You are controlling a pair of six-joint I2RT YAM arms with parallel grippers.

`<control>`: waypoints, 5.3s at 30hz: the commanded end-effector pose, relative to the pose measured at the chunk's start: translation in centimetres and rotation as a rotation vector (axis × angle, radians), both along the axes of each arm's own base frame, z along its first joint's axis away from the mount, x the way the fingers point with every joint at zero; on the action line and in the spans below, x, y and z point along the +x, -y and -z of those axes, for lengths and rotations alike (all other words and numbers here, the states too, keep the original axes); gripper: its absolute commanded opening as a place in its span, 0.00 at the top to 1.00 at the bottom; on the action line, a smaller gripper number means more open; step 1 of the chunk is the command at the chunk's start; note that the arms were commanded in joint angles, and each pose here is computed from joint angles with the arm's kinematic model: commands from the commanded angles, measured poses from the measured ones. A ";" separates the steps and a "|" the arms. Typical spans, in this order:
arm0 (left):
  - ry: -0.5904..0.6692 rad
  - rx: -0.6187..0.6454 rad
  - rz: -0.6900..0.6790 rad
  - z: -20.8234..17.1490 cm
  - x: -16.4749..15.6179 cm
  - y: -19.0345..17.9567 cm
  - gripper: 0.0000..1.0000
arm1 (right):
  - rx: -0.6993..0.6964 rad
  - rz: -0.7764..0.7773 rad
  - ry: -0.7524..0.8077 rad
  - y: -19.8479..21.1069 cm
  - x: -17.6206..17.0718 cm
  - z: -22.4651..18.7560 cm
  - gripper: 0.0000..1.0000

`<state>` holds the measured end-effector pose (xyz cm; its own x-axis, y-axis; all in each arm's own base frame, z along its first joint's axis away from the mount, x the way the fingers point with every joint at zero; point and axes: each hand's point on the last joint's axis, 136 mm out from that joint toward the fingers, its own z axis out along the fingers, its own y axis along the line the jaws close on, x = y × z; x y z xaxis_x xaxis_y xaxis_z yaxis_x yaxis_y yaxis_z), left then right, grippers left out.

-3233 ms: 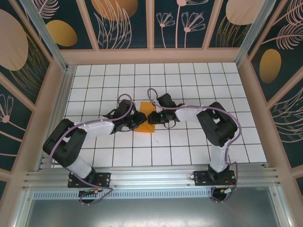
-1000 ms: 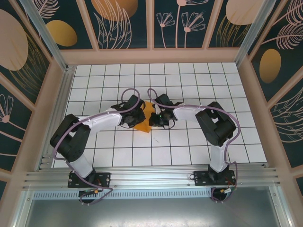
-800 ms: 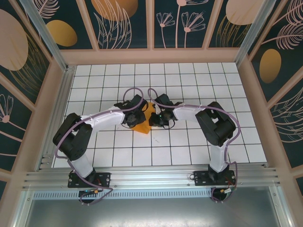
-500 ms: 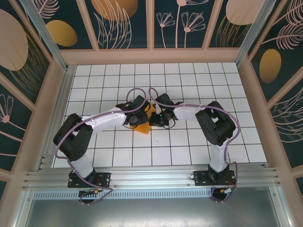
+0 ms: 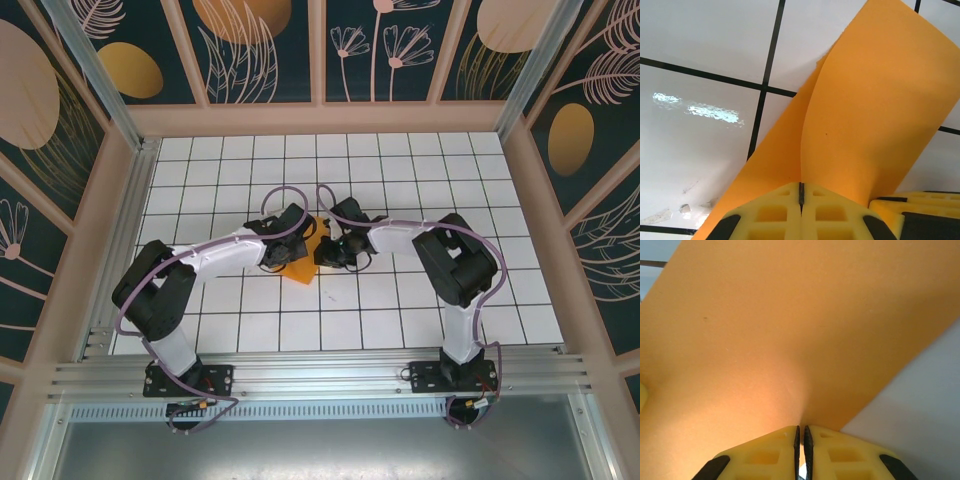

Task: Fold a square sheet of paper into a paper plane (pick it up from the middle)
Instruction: Fold the triangle a second time at the center of the table.

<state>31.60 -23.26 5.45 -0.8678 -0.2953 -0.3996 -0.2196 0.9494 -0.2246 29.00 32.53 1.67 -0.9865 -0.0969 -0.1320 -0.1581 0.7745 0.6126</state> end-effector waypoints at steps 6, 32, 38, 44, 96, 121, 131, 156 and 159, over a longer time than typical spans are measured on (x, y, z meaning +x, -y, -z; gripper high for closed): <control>-0.018 0.117 0.082 1.5 -0.9 -1.4 1.00 | 0.062 0.153 0.063 1.1 5.0 -3.2 0.81; 0.104 0.250 0.227 -0.2 -0.3 4.0 0.98 | 0.047 0.216 -0.070 2.3 7.8 2.1 0.82; 0.092 0.181 0.195 0.4 0.2 5.7 0.95 | 0.091 0.225 -0.103 2.2 7.3 2.3 0.82; 0.084 0.153 0.170 0.9 0.4 6.3 0.93 | 0.102 0.223 -0.105 2.2 7.1 2.2 0.82; 0.007 0.216 0.039 2.6 1.8 3.4 0.92 | 0.065 0.199 -0.112 2.5 6.7 3.3 0.82; -0.013 0.228 -0.036 3.6 2.2 2.4 0.91 | 0.067 0.189 -0.112 2.4 6.4 3.3 0.82; -0.021 0.239 -0.048 4.4 2.2 2.1 0.91 | 0.068 0.189 -0.115 2.4 6.3 3.4 0.82; -0.075 0.293 -0.056 6.8 1.0 0.9 0.93 | 0.205 0.237 0.065 2.6 9.6 -3.7 0.78; -0.086 0.293 -0.055 7.0 0.9 0.8 0.92 | 0.189 0.282 0.121 4.0 9.9 -5.0 0.75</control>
